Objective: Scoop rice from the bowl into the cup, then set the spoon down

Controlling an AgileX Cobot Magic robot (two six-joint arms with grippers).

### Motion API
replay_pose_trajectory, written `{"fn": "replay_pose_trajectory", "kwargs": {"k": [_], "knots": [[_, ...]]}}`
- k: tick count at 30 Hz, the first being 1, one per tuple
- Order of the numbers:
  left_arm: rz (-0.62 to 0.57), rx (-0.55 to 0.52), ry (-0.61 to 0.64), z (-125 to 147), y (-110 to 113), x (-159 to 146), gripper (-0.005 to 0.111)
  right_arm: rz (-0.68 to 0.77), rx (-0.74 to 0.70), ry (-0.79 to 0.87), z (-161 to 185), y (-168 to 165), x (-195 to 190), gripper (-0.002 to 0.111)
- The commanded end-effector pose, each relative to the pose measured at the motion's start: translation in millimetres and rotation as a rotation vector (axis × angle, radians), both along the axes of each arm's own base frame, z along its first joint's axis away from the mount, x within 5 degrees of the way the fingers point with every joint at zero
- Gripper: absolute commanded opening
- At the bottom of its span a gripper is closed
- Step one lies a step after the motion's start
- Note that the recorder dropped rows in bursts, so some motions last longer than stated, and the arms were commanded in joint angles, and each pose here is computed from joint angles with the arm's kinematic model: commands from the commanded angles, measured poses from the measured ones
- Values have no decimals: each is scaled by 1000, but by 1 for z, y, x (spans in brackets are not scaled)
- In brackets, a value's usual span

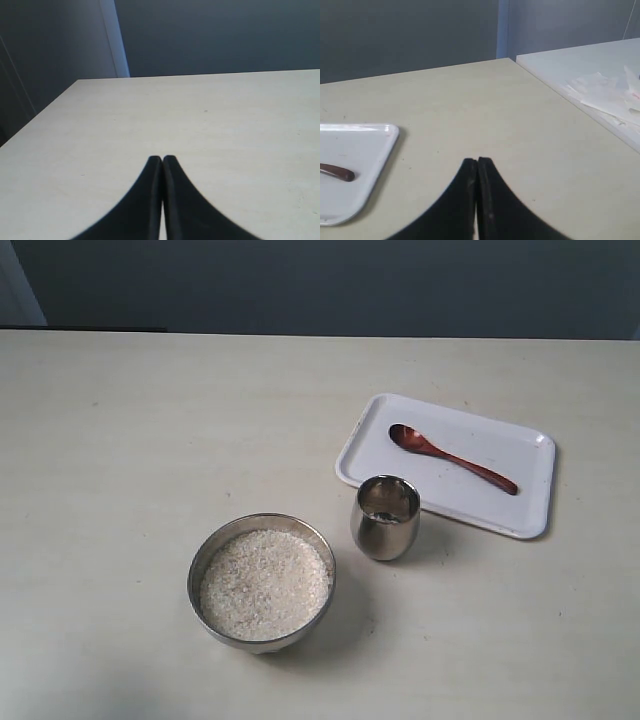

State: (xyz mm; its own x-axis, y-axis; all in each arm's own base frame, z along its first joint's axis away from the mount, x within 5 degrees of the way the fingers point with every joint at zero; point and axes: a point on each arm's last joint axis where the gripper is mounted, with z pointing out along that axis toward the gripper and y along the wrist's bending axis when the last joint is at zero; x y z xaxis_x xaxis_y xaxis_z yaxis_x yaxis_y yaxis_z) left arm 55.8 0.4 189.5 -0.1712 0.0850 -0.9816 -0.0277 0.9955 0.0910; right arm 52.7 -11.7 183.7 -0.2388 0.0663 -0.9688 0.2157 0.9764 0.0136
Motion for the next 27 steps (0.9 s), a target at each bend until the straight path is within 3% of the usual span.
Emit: {"fn": "replay_pose_trajectory", "kwargs": {"k": [1,18,21,27], "knots": [[-1,-2,-14,2,0,0,0,-5,-7,-17,1,0,0,0],[-1,-2,-14,2,0,0,0,1,-7,-17,1,0,0,0],[7,-62,-15,2,0,0,0,2,-2,-16,0,0,0,0],[6,-57,-15,2,0,0,0,2,2,-17,0,0,0,0]]}}
